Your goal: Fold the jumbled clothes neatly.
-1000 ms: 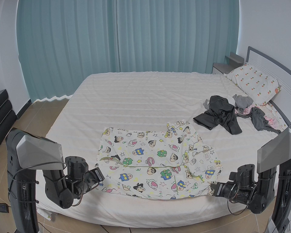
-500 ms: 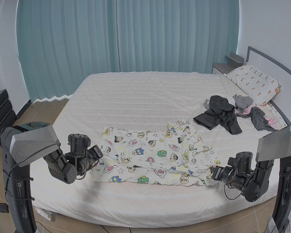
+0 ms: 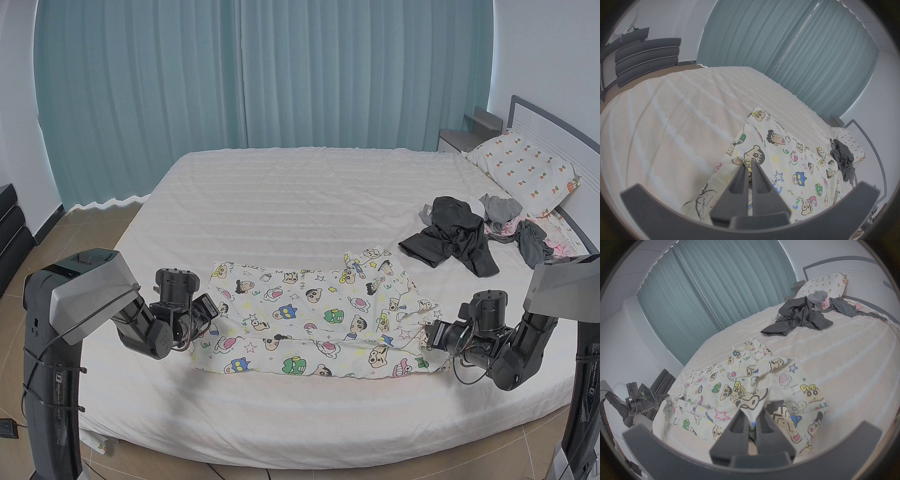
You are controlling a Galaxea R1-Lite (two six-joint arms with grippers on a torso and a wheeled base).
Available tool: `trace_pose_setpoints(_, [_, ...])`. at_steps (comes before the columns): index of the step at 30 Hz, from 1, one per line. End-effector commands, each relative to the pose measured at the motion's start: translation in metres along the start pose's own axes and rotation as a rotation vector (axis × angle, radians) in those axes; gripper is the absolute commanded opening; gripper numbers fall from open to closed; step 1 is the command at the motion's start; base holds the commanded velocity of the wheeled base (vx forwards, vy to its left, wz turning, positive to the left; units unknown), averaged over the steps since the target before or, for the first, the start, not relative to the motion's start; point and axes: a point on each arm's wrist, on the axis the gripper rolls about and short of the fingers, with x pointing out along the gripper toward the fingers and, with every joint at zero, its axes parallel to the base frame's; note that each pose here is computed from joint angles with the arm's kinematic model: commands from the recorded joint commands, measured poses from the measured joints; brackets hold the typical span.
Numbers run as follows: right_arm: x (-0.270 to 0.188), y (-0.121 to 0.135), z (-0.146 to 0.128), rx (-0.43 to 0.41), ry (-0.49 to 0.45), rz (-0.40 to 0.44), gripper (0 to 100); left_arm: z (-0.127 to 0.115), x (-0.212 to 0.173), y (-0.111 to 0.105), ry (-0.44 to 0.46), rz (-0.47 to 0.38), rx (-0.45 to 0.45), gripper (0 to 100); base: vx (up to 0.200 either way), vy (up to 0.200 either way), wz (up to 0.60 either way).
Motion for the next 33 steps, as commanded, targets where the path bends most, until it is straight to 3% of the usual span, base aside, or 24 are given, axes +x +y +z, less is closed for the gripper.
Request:
trace_pose_setpoints(1, [0.006, 0.001, 0.007, 0.002, -0.024, 0.008, 0, -0.007, 0.013, 0.003, 0.01, 0.009, 0.001, 0, 0.0, 0.0, 0.0])
trace_pose_setpoints(8, [0.009, 0.001, 0.004, 0.006, -0.015, 0.014, 0, -0.006, 0.015, 0.002, 0.006, 0.004, 0.0, 0, 0.0, 0.0, 0.0])
trace_pose_setpoints(9, [0.01, 0.0, 0.003, 0.006, -0.012, 0.012, 0, -0.006, 0.016, 0.002, 0.004, 0.004, 0.0, 100, 0.0, 0.0, 0.0])
trace_pose_setpoints(10, [0.012, 0.0, 0.002, 0.006, -0.011, 0.011, 0, -0.006, 0.017, 0.002, 0.002, 0.002, 0.0, 100, 0.0, 0.0, 0.0])
trace_pose_setpoints(11, [0.014, -0.001, 0.002, 0.009, -0.012, 0.012, 100, -0.005, 0.018, 0.001, -0.002, -0.001, -0.001, 100, 0.0, 0.0, 0.0])
trace_pose_setpoints(20, [0.022, -0.01, 0.001, 0.064, -0.02, -0.008, 100, 0.011, 0.009, 0.003, -0.029, -0.004, -0.055, 100, 0.0, 0.0, 0.0])
trace_pose_setpoints(23, [0.019, -0.011, 0.004, 0.103, -0.026, -0.013, 100, 0.019, -0.001, 0.006, -0.021, -0.024, -0.057, 100, 0.0, 0.0, 0.0])
trace_pose_setpoints(24, [0.015, -0.011, 0.007, 0.121, -0.031, -0.013, 100, 0.027, -0.013, 0.008, 0.015, -0.077, -0.046, 100, 0.0, 0.0, 0.0])
trace_pose_setpoints(29, [0.006, -0.012, 0.008, 0.126, -0.027, -0.018, 100, 0.026, -0.037, 0.018, 0.146, -0.191, 0.052, 100, 0.0, 0.0, 0.0])
trace_pose_setpoints(30, [0.003, -0.011, 0.008, 0.126, -0.025, -0.017, 100, 0.019, -0.045, 0.026, 0.207, -0.239, 0.14, 100, 0.0, 0.0, 0.0])
trace_pose_setpoints(33, [0.002, -0.011, 0.008, 0.128, -0.032, -0.013, 100, 0.009, -0.056, 0.034, 0.276, -0.307, 0.281, 100, 0.0, 0.0, 0.0])
